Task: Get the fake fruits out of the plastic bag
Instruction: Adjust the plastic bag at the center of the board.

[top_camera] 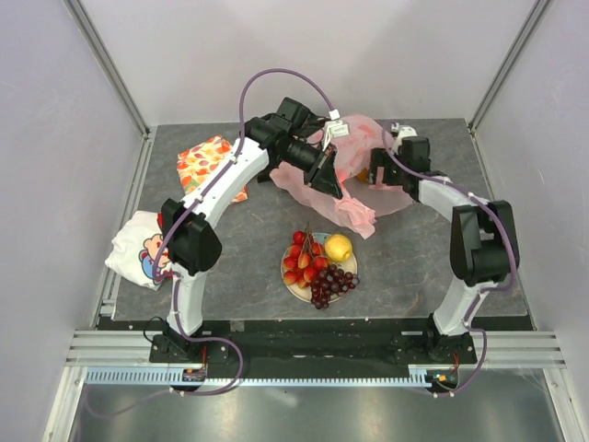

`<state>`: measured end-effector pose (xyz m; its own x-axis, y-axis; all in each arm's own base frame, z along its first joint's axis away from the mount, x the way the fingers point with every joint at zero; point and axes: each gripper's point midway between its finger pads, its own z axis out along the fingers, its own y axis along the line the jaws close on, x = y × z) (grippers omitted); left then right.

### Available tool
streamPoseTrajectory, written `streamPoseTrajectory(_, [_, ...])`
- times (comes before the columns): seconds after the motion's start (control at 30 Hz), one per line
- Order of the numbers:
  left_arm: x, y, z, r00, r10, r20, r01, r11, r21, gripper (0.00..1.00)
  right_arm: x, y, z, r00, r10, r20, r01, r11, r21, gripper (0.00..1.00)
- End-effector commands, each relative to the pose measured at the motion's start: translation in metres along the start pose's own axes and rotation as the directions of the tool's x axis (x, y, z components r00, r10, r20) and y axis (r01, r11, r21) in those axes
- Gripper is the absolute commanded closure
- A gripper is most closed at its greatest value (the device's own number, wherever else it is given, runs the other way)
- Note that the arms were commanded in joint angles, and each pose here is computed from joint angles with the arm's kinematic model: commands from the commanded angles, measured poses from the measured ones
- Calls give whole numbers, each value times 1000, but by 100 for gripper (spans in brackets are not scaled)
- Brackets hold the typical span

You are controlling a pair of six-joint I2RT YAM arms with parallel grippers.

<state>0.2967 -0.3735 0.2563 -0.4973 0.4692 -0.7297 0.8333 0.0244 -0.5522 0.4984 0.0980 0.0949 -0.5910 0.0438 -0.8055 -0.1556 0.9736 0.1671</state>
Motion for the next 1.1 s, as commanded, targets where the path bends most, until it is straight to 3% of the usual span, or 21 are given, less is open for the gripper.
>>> streamPoseTrajectory(0.0, [0, -31, 13, 989, 145, -29, -142, 986, 91, 99, 14, -65, -51, 999, -6, -33, 12, 983, 185, 2])
streamPoseTrajectory(0.13, [23, -52, 38, 970, 212, -122, -197, 972, 127, 98, 63, -114, -99, 988, 82, -131, -42, 959, 280, 2])
streamPoseTrajectory(0.23, [31, -49, 49, 957, 242, -158, -225, 967, 117, 98, 60, -88, -132, 993, 33, -113, -13, 985, 172, 2])
streamPoseTrajectory(0.27, [32, -44, 51, 957, 240, -162, -224, 969, 106, 98, 44, -61, -149, 999, 4, -49, -1, 999, 53, 2])
streamPoseTrajectory(0.37, [31, -28, 58, 959, 224, -173, -217, 974, 59, 99, 38, -26, -177, 998, -57, 19, 58, 996, -71, 2])
streamPoseTrajectory(0.53, [27, -14, 69, 966, 202, -161, -198, 979, 37, 98, 60, -5, -201, 992, -124, -26, 118, 978, -173, 2])
streamPoseTrajectory(0.63, [27, -12, 75, 971, 184, -154, -180, 983, 39, 98, 63, 19, -213, 983, -183, 2, 175, 933, -313, 2])
streamPoseTrajectory(0.7, [23, -12, 78, 972, 189, -140, -185, 982, 40, 98, 61, 24, -213, 985, -174, 5, 165, 924, -345, 5])
streamPoseTrajectory(0.77, [18, -13, 80, 972, 200, -127, -197, 980, 37, 98, 67, 26, -205, 988, -148, -42, 122, 918, -377, 18])
streamPoseTrajectory(0.83, [15, -12, 81, 973, 198, -120, -195, 980, 34, 98, 74, 22, -193, 987, -132, -95, 88, 923, -375, 23])
streamPoseTrajectory(1.07, [14, -15, 80, 974, 197, -114, -193, 980, 45, 98, 76, 3, -154, 981, -169, -100, 129, 937, -324, 16])
